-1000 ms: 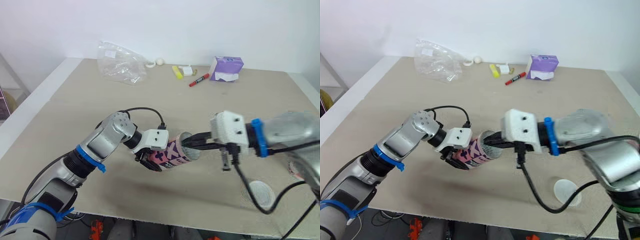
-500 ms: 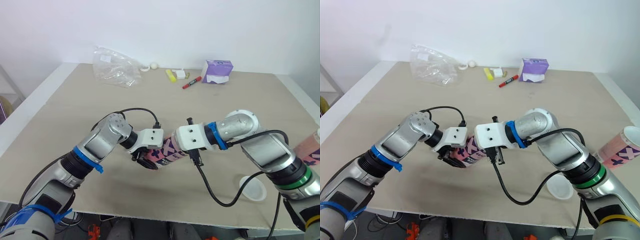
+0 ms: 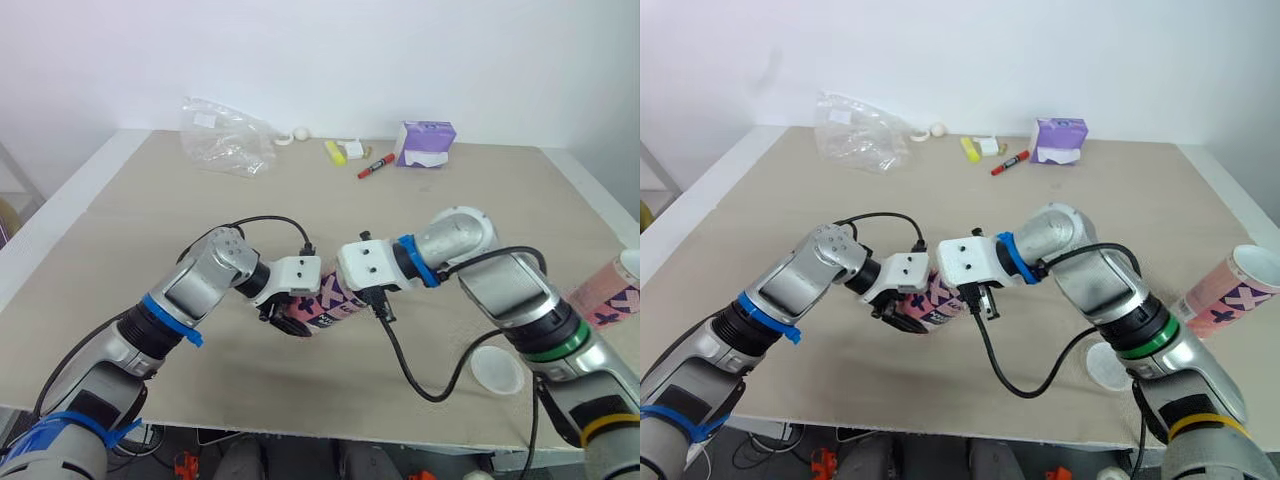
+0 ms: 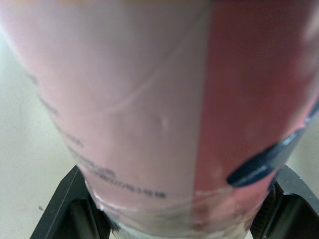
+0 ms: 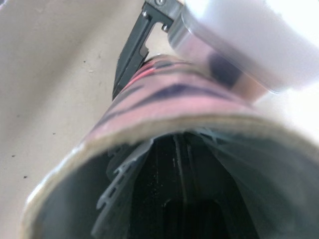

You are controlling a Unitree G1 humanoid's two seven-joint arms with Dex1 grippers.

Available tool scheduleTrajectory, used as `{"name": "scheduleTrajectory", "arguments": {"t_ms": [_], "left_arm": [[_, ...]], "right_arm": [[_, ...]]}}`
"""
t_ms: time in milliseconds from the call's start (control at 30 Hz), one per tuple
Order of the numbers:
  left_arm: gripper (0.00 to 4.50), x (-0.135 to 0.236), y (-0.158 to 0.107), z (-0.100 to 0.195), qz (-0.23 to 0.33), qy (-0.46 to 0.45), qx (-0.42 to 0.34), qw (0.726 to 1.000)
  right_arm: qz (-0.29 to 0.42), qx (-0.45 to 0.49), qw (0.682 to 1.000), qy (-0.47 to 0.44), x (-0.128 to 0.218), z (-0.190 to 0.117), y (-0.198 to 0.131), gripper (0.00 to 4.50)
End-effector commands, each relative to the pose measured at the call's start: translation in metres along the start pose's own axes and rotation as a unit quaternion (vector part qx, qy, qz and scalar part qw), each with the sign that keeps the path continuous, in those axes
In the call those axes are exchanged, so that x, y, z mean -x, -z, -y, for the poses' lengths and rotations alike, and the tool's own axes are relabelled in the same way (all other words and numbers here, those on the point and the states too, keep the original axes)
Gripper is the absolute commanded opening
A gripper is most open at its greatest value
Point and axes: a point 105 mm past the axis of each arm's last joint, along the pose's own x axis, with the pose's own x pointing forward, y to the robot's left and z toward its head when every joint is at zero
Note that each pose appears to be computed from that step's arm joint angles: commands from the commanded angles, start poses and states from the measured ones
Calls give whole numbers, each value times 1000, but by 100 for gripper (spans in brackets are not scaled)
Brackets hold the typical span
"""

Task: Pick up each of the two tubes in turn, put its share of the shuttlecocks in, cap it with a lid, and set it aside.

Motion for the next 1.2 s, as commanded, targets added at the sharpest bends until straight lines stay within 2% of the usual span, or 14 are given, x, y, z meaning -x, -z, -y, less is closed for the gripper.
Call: {"name": "scheduleTrajectory", "arguments": {"t_ms": [33,133,800,967,1200], "left_arm": [[284,-12,-3,2,-8,4,-21,1000],[284,-12,-3,2,-9,4,-21,1000],[284,-9,5,1,-15,5,-19,1000],[284,-9,5,-1,-16,4,-20,1000],[284,-12,4,1,-13,5,-20,1000]], "right_arm": [[18,0,999,-41,-23,-10,-7,6],[20,-5,999,-36,-18,-8,-9,6],[-24,-38,998,45,76,-3,-4,6],[-12,-48,998,39,72,-7,-5,6],[12,-44,999,-2,34,-15,-8,6]]}}
